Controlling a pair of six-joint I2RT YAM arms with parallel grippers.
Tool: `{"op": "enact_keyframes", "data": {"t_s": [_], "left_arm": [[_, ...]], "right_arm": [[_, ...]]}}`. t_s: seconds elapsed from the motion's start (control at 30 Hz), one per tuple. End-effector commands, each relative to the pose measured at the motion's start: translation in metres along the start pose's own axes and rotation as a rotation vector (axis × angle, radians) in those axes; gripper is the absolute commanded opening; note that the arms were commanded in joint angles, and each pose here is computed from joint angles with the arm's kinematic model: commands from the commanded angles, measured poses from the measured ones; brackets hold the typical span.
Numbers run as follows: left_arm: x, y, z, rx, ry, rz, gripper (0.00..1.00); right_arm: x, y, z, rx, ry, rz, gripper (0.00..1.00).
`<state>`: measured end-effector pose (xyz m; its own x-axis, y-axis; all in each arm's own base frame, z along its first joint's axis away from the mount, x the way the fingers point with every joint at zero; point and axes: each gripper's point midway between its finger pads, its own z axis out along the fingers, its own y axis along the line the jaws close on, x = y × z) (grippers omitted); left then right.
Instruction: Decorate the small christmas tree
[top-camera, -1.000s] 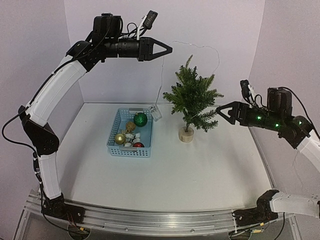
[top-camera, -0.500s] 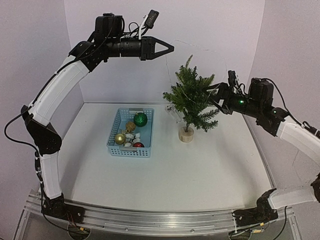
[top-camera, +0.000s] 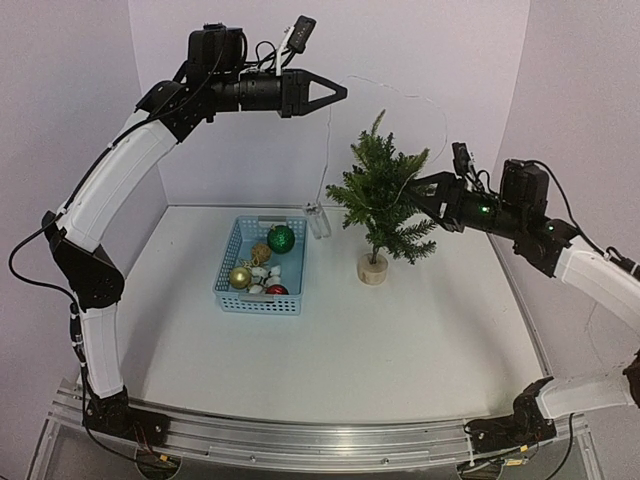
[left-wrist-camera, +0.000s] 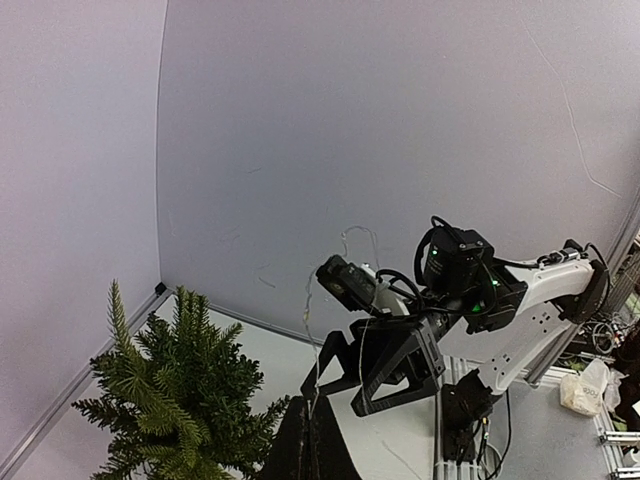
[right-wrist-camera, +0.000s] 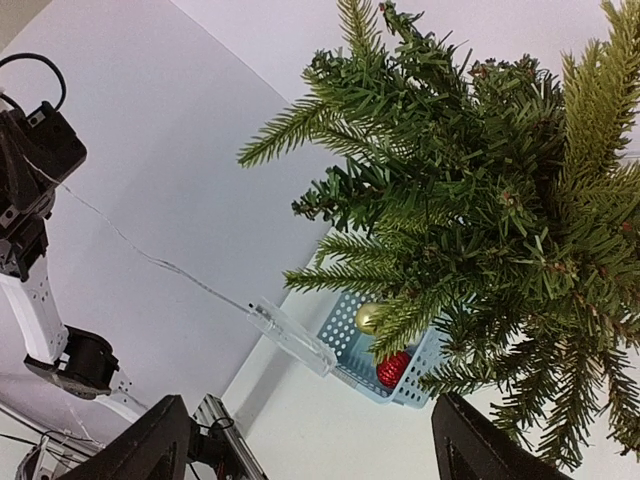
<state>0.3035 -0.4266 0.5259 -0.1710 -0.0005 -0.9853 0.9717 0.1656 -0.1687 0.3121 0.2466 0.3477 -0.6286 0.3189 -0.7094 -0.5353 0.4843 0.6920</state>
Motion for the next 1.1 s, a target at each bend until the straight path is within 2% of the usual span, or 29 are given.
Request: {"op": "enact_keyframes", "data": {"t_s": [0.0, 0.23, 0.37, 0.53, 0.7, 0.83, 0.93, 1.07], "left_arm": [[-0.026, -0.004, -0.009, -0.016, -0.071, 0.072, 0.0], [-0.027, -0.006, -0.01, -0.01, -0.073, 0.081, 0.0], [-0.03, -0.005, -0.011, -0.02, -0.08, 0.09, 0.0], [-0.029, -0.003, -0.009, -0.023, -0.081, 0.092, 0.0], [-0.029, -0.003, -0.009, -0.018, -0.081, 0.093, 0.0], [-0.028, -0.003, -0.008, -0.016, -0.079, 0.096, 0.0], [-0.027, -0.003, -0.007, -0.014, -0.077, 0.094, 0.0], [-0.026, -0.003, -0.006, -0.008, -0.078, 0.09, 0.0]], "right_arm": [[-0.008, 0.011, -0.016, -0.002, -0.052, -0.058, 0.83], [-0.009, 0.016, -0.018, -0.01, -0.039, -0.072, 0.82], [-0.003, -0.005, -0.027, 0.147, 0.001, -0.092, 0.82], [0.001, 0.014, -0.033, 0.072, 0.034, -0.145, 0.81], [0.01, 0.009, -0.031, 0.075, 0.069, -0.144, 0.83], [-0.002, 0.016, -0.016, 0.019, 0.038, -0.092, 0.85], [-0.021, 0.026, -0.005, -0.065, -0.049, -0.033, 0.86], [-0.032, 0.018, 0.007, -0.057, -0.091, 0.028, 0.82]]}}
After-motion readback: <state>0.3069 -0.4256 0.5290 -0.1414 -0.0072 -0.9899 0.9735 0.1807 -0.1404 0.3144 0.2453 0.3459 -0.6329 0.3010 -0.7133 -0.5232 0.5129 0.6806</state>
